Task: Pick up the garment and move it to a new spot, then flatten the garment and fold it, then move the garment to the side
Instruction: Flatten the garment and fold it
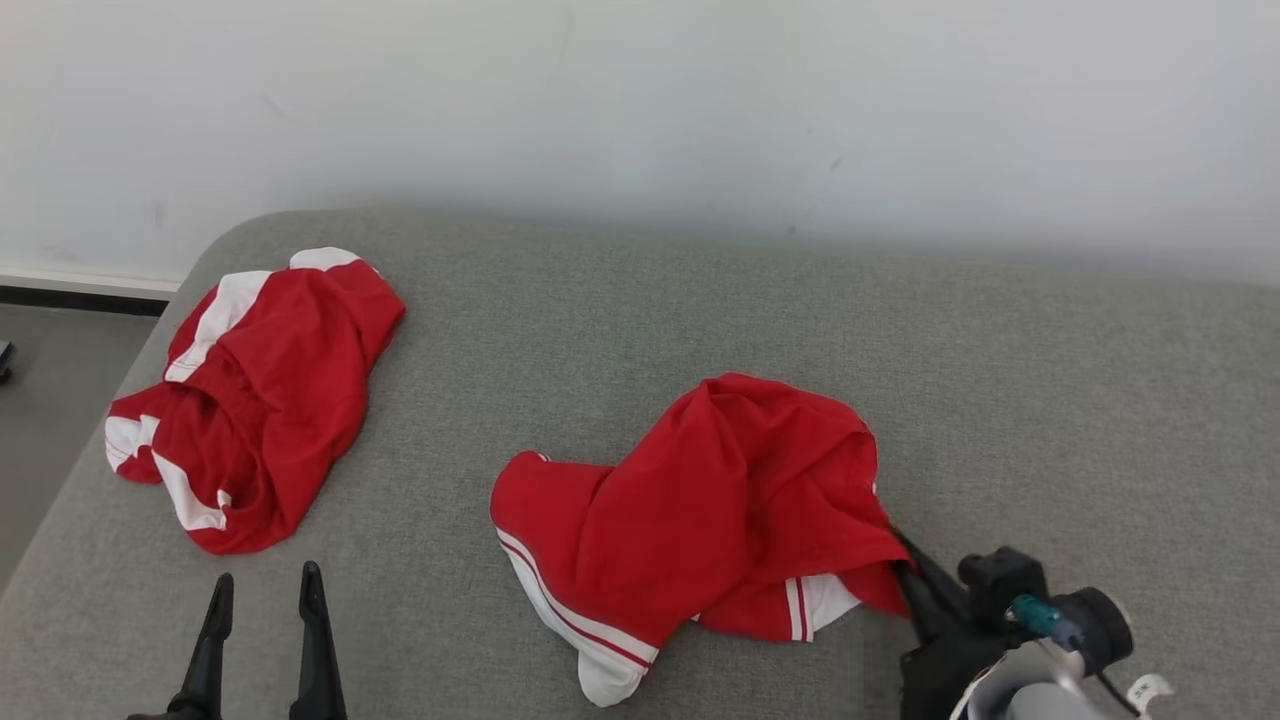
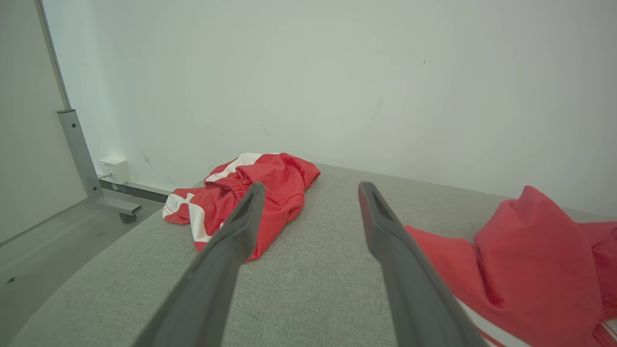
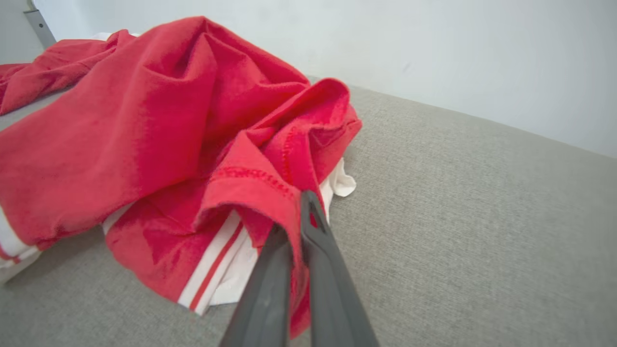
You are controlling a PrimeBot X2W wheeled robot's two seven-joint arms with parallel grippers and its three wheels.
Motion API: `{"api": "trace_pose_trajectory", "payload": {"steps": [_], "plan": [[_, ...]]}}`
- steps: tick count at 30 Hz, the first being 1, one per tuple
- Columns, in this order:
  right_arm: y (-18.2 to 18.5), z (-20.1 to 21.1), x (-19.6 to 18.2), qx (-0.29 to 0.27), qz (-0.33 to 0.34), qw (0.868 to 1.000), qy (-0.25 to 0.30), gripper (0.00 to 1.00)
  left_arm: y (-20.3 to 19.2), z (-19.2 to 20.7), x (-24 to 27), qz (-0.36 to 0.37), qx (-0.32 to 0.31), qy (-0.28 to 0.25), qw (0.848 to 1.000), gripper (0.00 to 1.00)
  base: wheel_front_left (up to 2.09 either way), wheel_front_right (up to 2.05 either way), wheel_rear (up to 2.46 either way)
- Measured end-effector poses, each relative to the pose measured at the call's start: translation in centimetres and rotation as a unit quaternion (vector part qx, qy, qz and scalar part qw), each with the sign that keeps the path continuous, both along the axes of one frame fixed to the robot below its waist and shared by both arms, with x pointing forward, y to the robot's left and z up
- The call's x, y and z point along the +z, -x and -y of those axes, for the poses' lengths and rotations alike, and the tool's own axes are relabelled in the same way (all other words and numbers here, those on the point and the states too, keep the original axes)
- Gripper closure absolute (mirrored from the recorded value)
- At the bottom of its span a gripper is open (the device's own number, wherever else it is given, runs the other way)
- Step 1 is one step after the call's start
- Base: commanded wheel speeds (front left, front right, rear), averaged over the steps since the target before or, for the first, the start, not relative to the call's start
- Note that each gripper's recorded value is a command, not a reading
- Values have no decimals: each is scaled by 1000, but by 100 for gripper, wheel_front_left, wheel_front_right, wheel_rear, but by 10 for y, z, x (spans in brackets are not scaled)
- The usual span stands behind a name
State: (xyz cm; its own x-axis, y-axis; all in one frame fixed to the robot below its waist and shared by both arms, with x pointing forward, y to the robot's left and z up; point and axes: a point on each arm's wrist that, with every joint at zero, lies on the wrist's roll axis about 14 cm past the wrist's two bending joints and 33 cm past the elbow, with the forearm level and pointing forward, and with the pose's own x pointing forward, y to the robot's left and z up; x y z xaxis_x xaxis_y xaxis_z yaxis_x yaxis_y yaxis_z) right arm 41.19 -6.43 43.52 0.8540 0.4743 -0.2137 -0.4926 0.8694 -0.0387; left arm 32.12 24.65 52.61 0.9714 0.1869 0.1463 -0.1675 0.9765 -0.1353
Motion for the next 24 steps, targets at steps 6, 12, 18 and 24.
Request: {"api": "trace_pose_trajectory", "payload": {"steps": [6, 12, 18, 24], "plan": [[-31, 67, 39, -72, 60, 996, 11, 100, -10, 13, -4, -6, -22, 4, 1000, 0, 0, 0, 0], [-45, 144, 73, -131, 106, 984, 58, 100, -19, 26, -5, -7, -43, 4, 999, 0, 0, 0, 0], [-53, 191, 92, -168, 120, 974, 88, 100, -20, 28, -9, -13, -48, 4, 999, 0, 0, 0, 0], [-54, 209, 75, -179, 79, 974, 113, 0, -19, 25, -15, -22, -45, 4, 999, 0, 0, 0, 0]]}}
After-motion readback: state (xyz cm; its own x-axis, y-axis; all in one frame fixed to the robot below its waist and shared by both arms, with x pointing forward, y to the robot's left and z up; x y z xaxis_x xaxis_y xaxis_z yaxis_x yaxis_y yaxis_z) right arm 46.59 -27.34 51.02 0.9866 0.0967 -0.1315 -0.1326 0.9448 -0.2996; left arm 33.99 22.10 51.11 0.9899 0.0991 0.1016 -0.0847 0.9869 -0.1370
